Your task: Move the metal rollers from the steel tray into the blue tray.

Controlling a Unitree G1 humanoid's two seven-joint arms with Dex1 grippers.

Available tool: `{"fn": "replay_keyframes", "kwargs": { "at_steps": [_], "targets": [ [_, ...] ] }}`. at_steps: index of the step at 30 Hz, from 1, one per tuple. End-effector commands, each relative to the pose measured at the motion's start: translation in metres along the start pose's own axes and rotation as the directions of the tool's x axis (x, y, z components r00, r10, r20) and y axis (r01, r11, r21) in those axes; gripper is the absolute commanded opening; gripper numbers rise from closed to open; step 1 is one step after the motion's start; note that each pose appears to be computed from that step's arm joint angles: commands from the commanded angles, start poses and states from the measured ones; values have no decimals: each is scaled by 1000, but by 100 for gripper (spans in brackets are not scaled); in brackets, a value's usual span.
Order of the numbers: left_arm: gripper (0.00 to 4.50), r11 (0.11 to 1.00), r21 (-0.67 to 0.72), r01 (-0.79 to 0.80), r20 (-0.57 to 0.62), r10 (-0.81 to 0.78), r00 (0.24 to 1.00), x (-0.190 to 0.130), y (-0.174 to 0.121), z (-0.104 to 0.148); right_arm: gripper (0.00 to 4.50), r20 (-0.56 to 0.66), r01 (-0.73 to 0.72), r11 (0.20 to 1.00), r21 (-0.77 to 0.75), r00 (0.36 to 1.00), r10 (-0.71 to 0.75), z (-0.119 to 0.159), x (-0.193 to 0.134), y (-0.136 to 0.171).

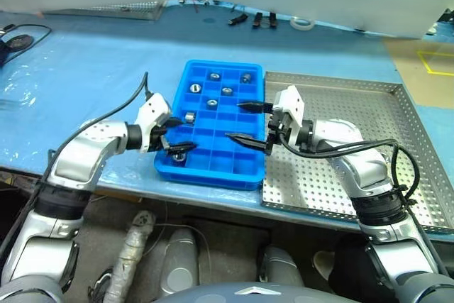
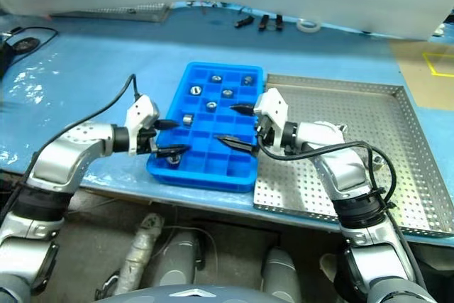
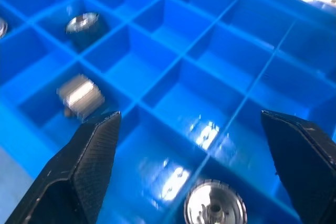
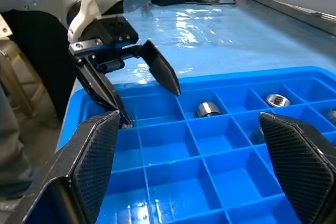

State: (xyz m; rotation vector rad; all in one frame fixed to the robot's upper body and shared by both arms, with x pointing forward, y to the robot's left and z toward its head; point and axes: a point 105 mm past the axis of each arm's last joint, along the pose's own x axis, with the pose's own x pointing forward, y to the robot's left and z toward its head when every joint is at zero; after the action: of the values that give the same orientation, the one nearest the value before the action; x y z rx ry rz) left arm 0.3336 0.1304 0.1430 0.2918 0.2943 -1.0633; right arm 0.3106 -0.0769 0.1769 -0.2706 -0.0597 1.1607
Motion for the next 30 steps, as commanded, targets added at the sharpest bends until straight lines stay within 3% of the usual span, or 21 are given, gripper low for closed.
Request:
{"fn": "replay_keyframes", "kwargs": {
  "at_steps": [1, 5, 12, 21, 30],
  "targets": [
    [446, 996, 75, 50, 35, -53, 998, 21, 3, 19, 450, 19, 95, 994, -49, 995, -94, 13, -22, -9],
    [446, 988, 123, 89, 43, -95, 994, 54, 8, 33, 450, -7, 199, 979, -45, 980, -200, 8, -42, -11],
    [446, 916, 266, 300, 36, -320, 947, 133, -28, 69, 450, -59, 481, 876, -36, 874, -483, 0, -94, 6],
    [446, 838, 354, 414, -17, -437, 899, 179, -69, 85, 450, -106, 727, 686, -24, 681, -725, 0, -138, 40],
    [446, 888, 329, 323, 8, -344, 939, 210, -88, 88, 450, -138, 806, 592, -13, 585, -799, -5, -152, 56]
  ]
}}
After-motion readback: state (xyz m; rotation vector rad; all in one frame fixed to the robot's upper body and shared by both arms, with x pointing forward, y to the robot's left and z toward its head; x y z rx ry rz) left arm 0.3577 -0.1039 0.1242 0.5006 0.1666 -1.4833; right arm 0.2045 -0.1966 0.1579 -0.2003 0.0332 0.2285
